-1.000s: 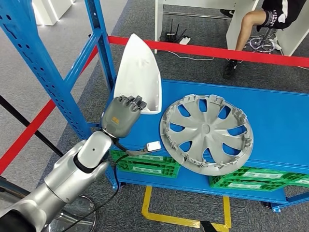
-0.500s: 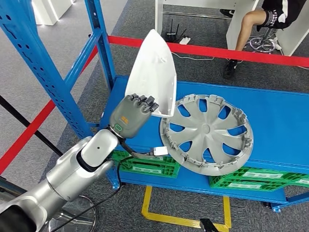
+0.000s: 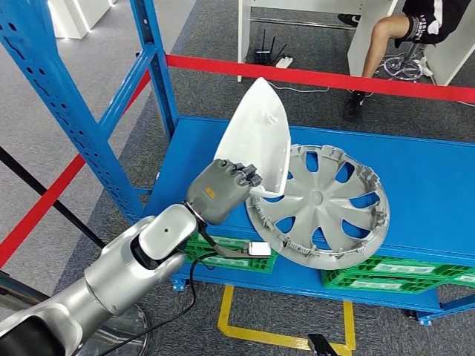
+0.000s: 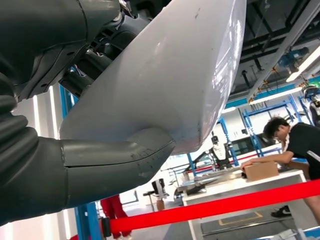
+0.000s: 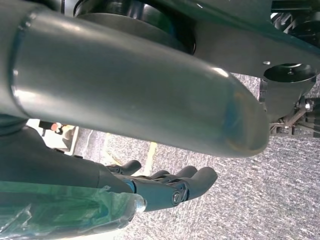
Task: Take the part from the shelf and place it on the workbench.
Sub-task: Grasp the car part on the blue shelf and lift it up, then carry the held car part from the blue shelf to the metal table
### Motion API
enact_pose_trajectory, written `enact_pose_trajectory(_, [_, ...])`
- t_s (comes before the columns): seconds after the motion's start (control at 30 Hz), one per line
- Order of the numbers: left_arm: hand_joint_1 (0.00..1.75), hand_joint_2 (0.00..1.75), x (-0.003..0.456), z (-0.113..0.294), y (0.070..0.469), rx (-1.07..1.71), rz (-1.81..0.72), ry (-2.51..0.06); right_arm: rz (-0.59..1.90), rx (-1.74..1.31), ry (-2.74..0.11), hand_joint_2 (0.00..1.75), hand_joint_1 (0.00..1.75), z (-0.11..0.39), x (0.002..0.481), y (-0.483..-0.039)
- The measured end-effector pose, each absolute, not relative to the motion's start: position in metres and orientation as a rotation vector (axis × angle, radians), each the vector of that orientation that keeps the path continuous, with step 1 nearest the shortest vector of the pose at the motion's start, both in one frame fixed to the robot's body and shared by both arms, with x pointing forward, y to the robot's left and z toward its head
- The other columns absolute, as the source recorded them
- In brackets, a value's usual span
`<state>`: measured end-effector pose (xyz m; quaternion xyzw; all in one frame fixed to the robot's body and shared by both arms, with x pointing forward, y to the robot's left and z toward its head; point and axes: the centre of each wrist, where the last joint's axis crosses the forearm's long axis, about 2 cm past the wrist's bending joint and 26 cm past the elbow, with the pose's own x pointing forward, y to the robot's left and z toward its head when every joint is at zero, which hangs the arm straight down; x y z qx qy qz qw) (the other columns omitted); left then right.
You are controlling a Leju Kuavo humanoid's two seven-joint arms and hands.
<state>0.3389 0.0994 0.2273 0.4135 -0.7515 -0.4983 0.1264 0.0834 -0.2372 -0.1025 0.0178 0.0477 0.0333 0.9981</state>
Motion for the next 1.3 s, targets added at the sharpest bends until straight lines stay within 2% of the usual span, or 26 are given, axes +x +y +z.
enact_pose_trajectory(0.4, [1.75, 1.75, 0.332, 0.226, 0.085, 1.149, -1.513, -2.187, 0.063, 0.043, 0.097, 0.0, 0.0, -0.102, 0.083, -0.234])
enact_pose_trajectory(1.3, [1.75, 1.75, 0.332, 0.224, 0.08, 1.15, -1.56, -2.17, 0.05, 0.048, 0.098, 0.0, 0.0, -0.102, 0.082, -0.232])
